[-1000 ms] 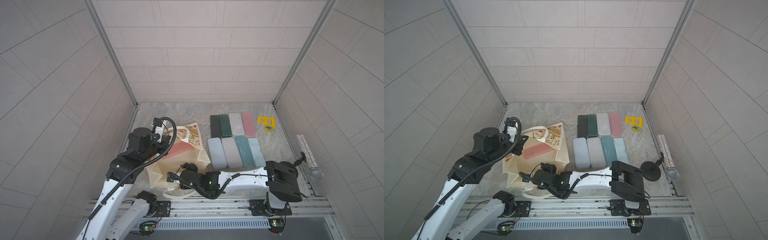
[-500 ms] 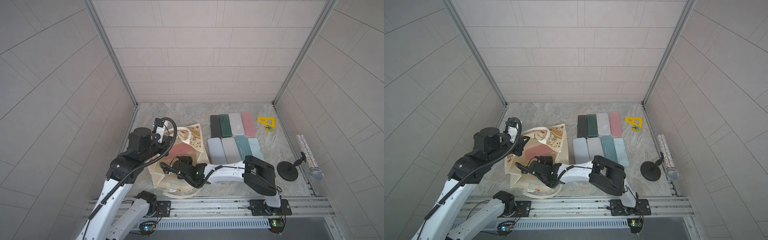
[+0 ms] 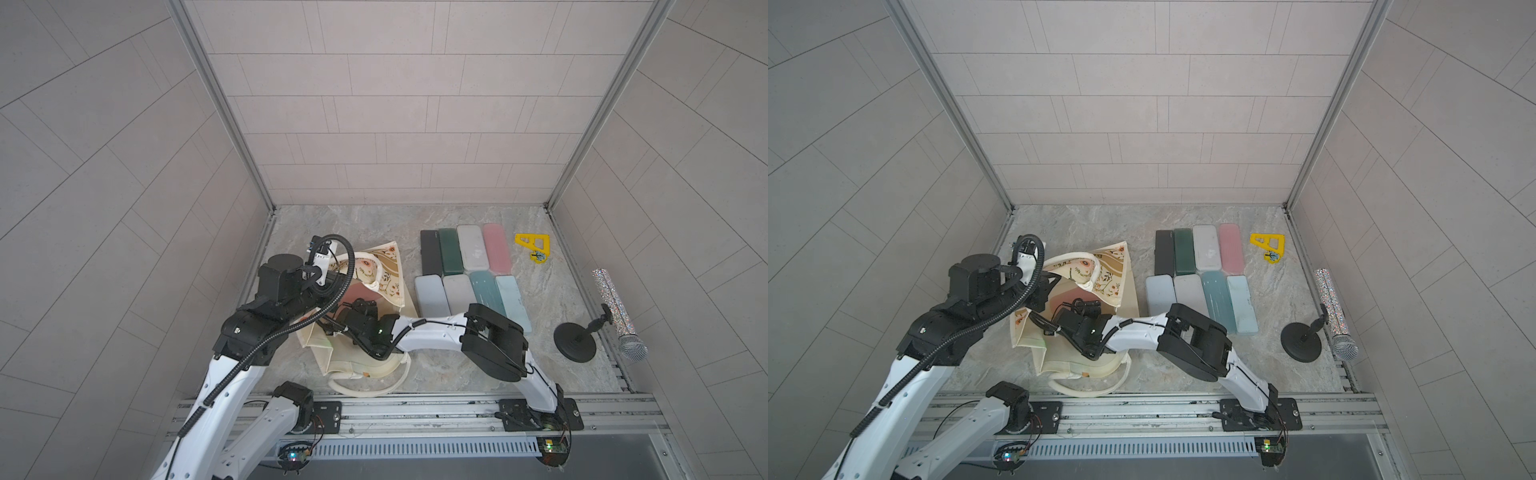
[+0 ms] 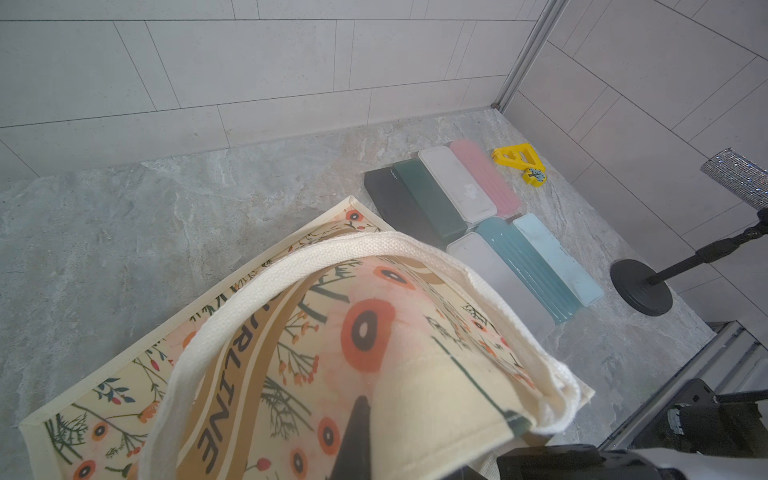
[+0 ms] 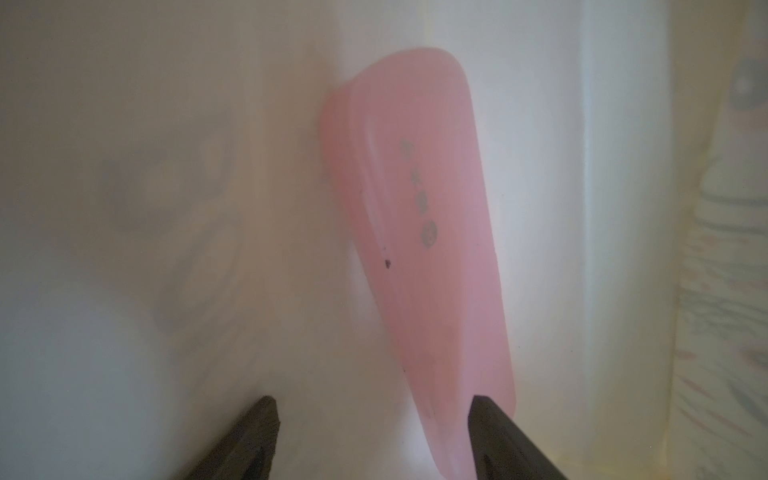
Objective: Take out the pencil case from the canvas bag
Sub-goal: Pick up the pencil case from the canvas bag.
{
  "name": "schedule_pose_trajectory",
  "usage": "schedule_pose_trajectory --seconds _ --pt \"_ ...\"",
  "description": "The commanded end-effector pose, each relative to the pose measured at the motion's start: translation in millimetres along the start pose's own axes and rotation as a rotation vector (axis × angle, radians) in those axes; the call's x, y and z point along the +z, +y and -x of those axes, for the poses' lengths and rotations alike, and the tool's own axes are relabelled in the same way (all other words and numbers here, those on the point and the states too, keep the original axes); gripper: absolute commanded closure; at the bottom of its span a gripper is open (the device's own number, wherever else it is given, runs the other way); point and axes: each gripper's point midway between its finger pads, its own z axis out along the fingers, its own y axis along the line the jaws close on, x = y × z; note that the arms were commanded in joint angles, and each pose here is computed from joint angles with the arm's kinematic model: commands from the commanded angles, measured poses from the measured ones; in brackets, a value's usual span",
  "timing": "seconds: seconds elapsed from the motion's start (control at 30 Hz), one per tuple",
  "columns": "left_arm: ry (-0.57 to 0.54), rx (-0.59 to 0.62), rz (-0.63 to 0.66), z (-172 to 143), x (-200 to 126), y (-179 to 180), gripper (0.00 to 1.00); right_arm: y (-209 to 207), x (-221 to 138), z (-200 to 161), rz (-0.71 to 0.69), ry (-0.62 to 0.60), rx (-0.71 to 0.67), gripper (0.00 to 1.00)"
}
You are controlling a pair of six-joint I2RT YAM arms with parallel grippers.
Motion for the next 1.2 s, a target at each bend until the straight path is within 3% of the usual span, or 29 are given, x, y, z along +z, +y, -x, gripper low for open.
schedule_pose_trajectory --seconds 0.0,0.37,0.7,0.9,1.17 --pt "-0.095 0.027 -0.06 24 -10 -13 1.0 13 16 -19 0.038 0.079 -0.082 0.25" --pt "-0.096 0.028 -0.081 26 -11 -17 1.0 0 39 -20 -0.008 0.124 -0.112 0.26" --pt "-0.097 0.03 -0.085 26 -11 -18 1.0 -36 28 -9 -0.027 0.065 -0.01 0.28" --pt "-0.096 0.033 -0.088 26 -11 -18 1.0 -38 25 -11 0.018 0.057 0.02 0.34" --pt "-0.097 0.042 -0.094 26 -12 -20 1.0 -60 20 -9 -0.097 0.059 0.059 0.48"
